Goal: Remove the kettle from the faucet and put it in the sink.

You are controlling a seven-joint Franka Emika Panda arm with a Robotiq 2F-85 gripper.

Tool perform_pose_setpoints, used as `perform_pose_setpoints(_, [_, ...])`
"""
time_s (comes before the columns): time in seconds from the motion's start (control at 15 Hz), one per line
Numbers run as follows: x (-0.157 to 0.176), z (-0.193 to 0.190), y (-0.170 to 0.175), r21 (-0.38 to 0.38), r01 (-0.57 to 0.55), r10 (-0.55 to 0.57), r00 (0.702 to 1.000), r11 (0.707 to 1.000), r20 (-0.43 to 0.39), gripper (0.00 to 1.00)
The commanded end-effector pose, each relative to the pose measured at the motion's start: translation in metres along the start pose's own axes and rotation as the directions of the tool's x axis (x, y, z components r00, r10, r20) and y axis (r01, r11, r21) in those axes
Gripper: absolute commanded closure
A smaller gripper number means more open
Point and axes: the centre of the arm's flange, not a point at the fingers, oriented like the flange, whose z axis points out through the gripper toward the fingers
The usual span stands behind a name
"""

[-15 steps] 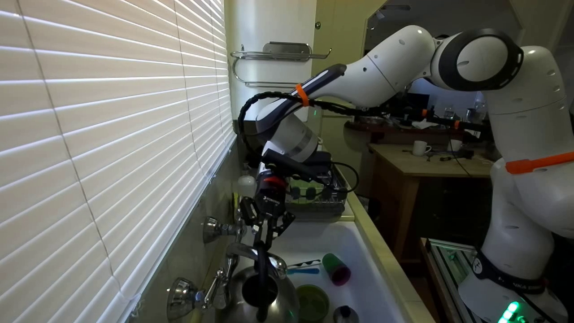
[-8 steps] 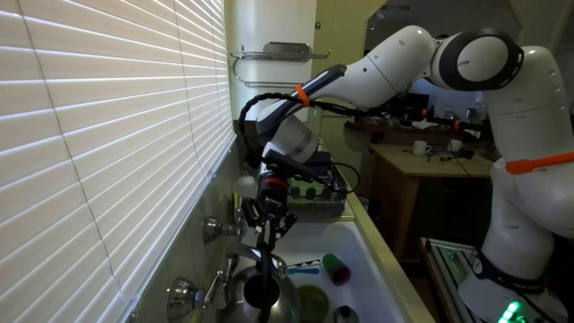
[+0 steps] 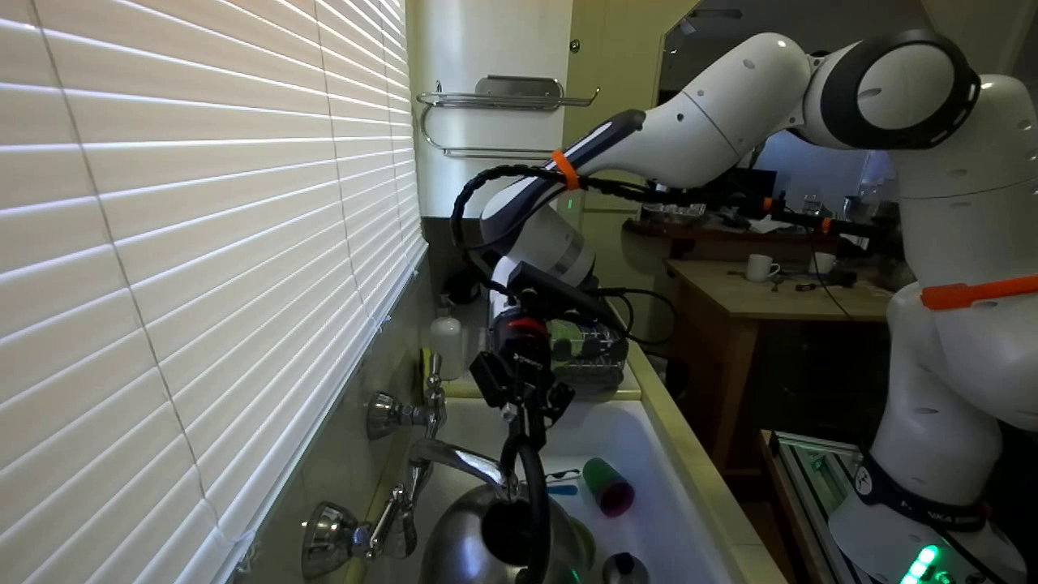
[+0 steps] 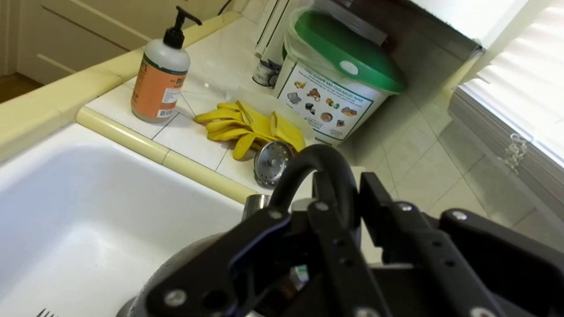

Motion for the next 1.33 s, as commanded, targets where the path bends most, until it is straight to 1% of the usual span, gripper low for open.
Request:
perform_pose_setpoints(0.0, [-0.031,0.008,0.008,0.038,0.01,-0.013,0.996,0.999,0.088,0.95])
perform_pose_setpoints(0.4, [-0.032,0.029,0.014,0.068,-0.029,0.017,0.985,0.997,0.173,0.95])
perform_pose_setpoints(1.27, [-0.032,0.077,0.026,0.168,-0.121,0.073,0.961,0.978,0.267,0.95])
